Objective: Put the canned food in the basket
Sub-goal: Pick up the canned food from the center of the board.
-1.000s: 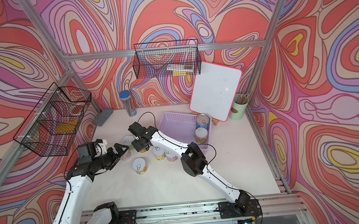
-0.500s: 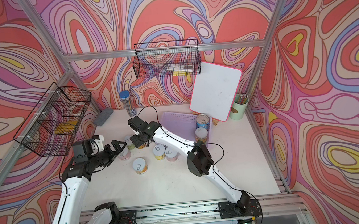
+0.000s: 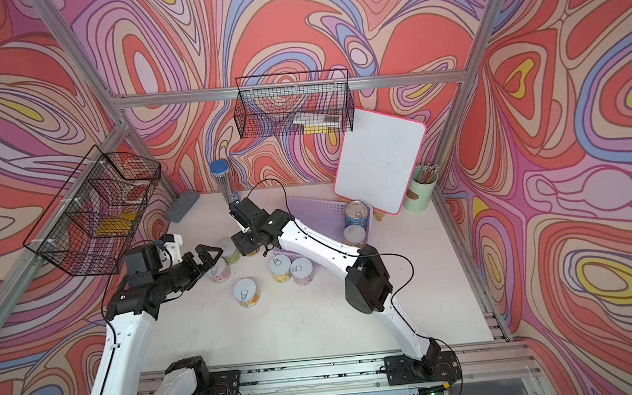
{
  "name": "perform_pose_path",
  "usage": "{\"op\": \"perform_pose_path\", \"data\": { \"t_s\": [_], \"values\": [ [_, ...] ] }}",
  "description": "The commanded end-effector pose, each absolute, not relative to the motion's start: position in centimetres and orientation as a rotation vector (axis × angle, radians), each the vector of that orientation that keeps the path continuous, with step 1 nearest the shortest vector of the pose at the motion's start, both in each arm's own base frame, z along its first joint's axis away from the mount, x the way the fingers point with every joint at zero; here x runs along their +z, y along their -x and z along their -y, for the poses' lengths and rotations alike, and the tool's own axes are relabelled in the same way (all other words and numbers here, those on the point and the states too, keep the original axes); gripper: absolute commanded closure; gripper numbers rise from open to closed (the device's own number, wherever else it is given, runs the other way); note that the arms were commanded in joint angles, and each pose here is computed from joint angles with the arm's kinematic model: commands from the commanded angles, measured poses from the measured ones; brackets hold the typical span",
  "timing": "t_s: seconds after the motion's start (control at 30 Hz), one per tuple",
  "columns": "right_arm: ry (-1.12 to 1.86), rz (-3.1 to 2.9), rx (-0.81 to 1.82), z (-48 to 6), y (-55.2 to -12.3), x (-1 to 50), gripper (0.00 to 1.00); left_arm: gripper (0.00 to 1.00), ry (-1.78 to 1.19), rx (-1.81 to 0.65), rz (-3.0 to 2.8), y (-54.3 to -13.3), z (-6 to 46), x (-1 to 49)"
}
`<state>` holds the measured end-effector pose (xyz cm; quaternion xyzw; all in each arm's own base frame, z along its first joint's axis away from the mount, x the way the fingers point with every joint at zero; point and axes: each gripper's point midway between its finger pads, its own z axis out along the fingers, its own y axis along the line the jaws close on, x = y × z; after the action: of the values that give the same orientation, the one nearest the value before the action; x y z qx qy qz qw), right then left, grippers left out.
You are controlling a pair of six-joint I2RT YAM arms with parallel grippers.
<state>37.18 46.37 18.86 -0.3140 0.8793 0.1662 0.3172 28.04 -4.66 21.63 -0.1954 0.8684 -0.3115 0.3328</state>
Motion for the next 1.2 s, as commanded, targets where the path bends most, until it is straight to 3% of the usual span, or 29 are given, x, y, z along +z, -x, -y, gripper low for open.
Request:
{"op": "perform_pose_path", "data": {
  "t_s": [0.0, 0.53, 1.17],
  "values": [
    [0.717, -2.163, 0.465, -45.1, -37.5, 25.6, 0.44, 0.01, 0.436, -0.791, -2.292, -28.5, 5.9, 22.0],
    [0.536, -2.236, 0.291, -36.2, -36.9, 24.3, 0.46, 0.01, 0.203, -0.829, -2.376, -31.7, 14.1, 20.0],
    [0.289, -2.372, 0.188, -27.7, -39.4, 19.3, 0.48, 0.01, -0.036, -0.851, -2.459, -31.8, 22.6, 17.7]
  ]
}}
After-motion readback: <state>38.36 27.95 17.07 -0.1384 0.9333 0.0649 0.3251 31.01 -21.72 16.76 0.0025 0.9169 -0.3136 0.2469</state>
